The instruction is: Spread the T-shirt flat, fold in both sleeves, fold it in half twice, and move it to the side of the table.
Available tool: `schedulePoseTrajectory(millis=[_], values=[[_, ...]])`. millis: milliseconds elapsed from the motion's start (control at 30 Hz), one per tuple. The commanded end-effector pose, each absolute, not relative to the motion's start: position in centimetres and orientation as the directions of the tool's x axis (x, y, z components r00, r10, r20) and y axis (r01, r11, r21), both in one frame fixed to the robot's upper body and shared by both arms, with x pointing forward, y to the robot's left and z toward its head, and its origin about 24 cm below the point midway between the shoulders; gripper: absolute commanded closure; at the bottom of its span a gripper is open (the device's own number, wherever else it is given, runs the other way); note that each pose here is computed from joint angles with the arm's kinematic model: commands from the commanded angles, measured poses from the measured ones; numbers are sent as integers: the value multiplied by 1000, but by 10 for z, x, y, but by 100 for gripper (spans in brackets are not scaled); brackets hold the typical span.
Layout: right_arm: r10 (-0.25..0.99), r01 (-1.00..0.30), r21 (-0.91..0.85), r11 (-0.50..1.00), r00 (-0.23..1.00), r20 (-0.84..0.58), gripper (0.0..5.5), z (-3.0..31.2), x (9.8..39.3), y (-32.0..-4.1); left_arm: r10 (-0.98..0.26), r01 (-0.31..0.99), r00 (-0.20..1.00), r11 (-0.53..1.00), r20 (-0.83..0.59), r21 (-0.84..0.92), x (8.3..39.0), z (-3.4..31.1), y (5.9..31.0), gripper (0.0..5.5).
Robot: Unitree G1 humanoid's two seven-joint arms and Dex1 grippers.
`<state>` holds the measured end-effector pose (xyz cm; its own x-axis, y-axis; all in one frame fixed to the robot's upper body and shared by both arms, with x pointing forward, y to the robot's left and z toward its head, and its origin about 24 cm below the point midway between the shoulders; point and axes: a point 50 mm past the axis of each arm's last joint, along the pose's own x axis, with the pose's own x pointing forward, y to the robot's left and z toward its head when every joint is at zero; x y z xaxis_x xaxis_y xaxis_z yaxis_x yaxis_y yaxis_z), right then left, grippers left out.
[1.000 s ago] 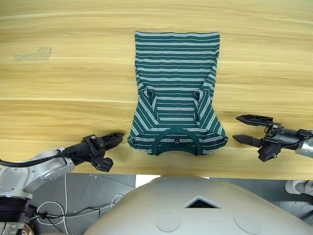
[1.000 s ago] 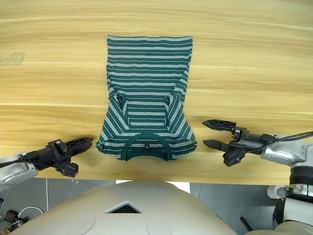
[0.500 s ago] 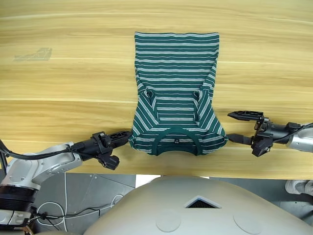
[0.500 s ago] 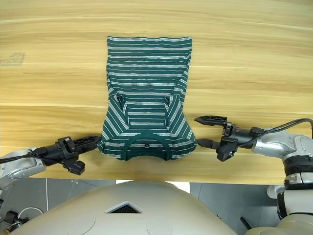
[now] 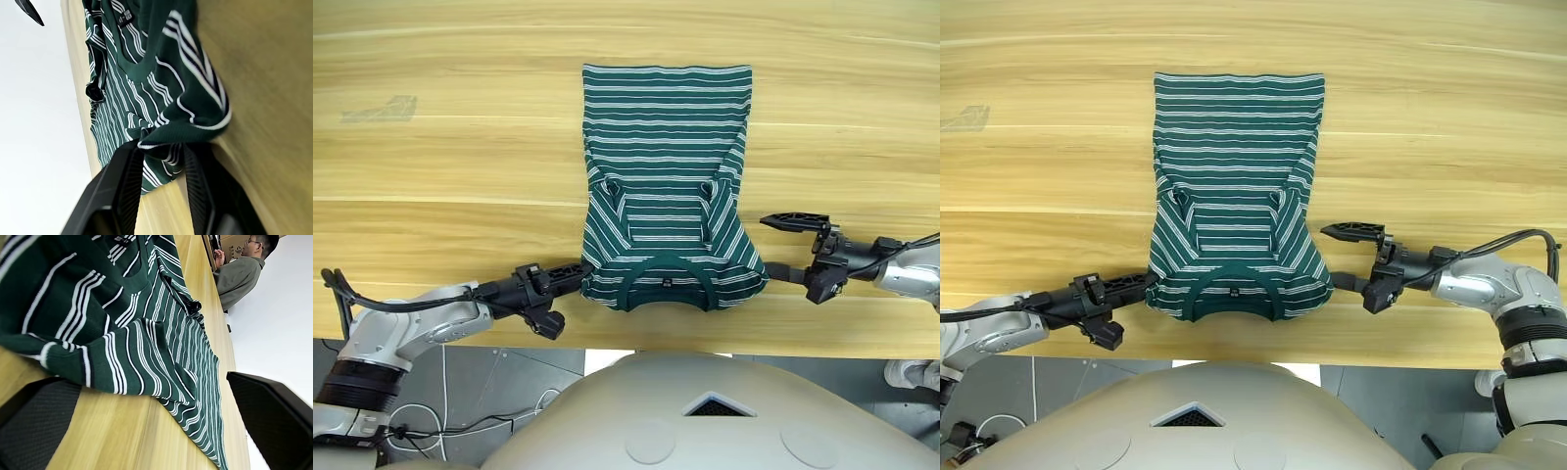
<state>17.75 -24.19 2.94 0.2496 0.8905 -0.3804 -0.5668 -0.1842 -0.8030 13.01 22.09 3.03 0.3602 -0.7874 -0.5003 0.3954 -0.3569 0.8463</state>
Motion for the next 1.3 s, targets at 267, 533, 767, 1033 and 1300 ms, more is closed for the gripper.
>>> schedulePoseTrajectory(millis=[267, 533, 767, 1033, 1300], values=[[838, -702, -658, -273, 162, -521, 41, 8, 153, -241, -779, 426, 378, -334, -501, 841, 127, 25, 224, 550], [830, -722, -633, -279, 151, -537, 228, 8, 152, -239, -778, 436, 389, -315, -493, 843, 126, 23, 223, 550], [844, -731, -629, -264, 141, -518, 375, 7, 148, -231, -778, 435, 388, -318, -494, 842, 125, 23, 224, 550], [855, -727, -645, -234, 163, -493, 524, 9, 151, -222, -761, 441, 408, -319, -504, 839, 127, 21, 228, 550], [849, -907, -421, -5, 219, -481, 549, 32, 165, -211, -635, 606, 540, -164, -553, 779, 142, 53, 243, 550]])
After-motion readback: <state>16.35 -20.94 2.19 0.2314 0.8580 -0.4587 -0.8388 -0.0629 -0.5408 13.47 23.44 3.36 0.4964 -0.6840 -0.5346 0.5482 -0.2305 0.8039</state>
